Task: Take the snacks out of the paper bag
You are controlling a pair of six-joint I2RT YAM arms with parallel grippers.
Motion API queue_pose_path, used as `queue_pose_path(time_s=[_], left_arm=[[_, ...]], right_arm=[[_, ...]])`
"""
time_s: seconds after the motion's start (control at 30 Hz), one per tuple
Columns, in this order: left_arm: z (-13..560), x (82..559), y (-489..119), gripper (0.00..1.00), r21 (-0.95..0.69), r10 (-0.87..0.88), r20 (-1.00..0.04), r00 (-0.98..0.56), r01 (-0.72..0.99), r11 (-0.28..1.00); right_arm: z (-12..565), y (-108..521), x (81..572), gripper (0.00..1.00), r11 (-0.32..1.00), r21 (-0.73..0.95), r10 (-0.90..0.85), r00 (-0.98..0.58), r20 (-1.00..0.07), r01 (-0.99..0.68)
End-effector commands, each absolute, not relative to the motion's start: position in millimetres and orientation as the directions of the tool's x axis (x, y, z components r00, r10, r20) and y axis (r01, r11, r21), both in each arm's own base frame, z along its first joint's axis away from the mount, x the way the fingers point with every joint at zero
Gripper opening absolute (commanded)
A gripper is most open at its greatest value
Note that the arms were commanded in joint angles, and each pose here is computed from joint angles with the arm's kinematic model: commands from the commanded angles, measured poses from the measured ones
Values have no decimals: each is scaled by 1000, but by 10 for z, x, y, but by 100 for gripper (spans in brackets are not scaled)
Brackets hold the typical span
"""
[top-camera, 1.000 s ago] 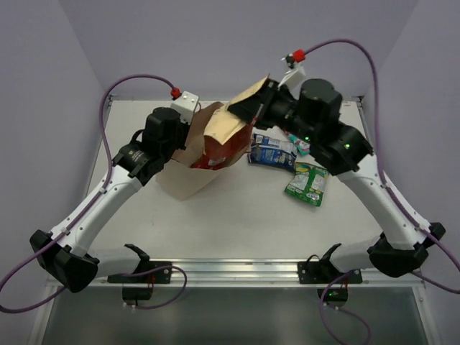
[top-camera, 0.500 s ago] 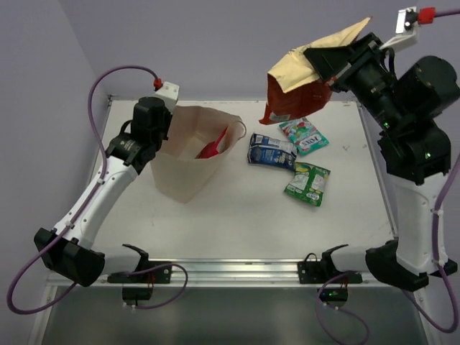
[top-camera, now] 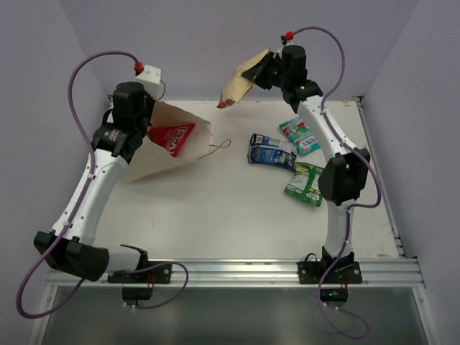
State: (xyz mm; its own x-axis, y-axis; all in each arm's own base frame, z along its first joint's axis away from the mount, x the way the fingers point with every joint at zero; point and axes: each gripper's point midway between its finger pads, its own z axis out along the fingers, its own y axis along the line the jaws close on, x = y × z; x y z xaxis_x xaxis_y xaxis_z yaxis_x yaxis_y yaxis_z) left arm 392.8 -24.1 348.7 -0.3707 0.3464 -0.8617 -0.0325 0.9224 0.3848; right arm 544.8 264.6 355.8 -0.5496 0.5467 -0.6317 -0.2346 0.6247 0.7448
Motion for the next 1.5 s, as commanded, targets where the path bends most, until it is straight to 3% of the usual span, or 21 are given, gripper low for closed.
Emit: queue_pose_path(time_s=[0.0,0.17,0.3,0.4,0.57,0.67,0.8,1.0,1.13,1.3,1.47], left_arm=[[3939,3971,-363,0,358,350,-917,-191,-9,934],[3511,3873,-530,0,349,367,-906,-210,118,930],[3230,3806,-623,0,328,368,-897,-247,187,926],[3155,3745,-671,0,309,360,-898,-252,220,925],[3104,3698,-710,0,287,347,-900,-265,241,927],[3079,3658,-739,0,271,337,-904,-265,257,928],[3051,3577,-785,0,261,335,-904,-266,277,924],[2993,3465,-857,0,244,332,-899,-285,301,922],[2926,3441,-899,0,232,326,-896,-301,309,922],[2904,3445,-948,0,207,306,-898,-316,310,928],[2905,3442,-961,0,173,268,-904,-334,288,942]], right_arm=[[4437,2834,5352,0,441,720,601,-419,-680,-535],[2868,2980,5488,3,467,802,517,-620,-590,-373],[1663,2898,5325,16,547,822,464,-759,-456,-159],[1327,2645,5214,24,608,791,485,-757,-438,-69],[1191,2035,5060,43,702,705,504,-771,-389,103],[1346,1760,4893,66,775,620,468,-772,-430,125],[1987,1527,4675,82,837,536,440,-718,-540,110],[2987,2017,4020,85,818,572,405,-646,-647,-60],[3267,2658,3546,83,722,682,447,-673,-589,-117],[3167,3511,3240,82,622,762,444,-720,-533,-180],[2721,4105,3305,81,620,765,401,-768,-499,-173]])
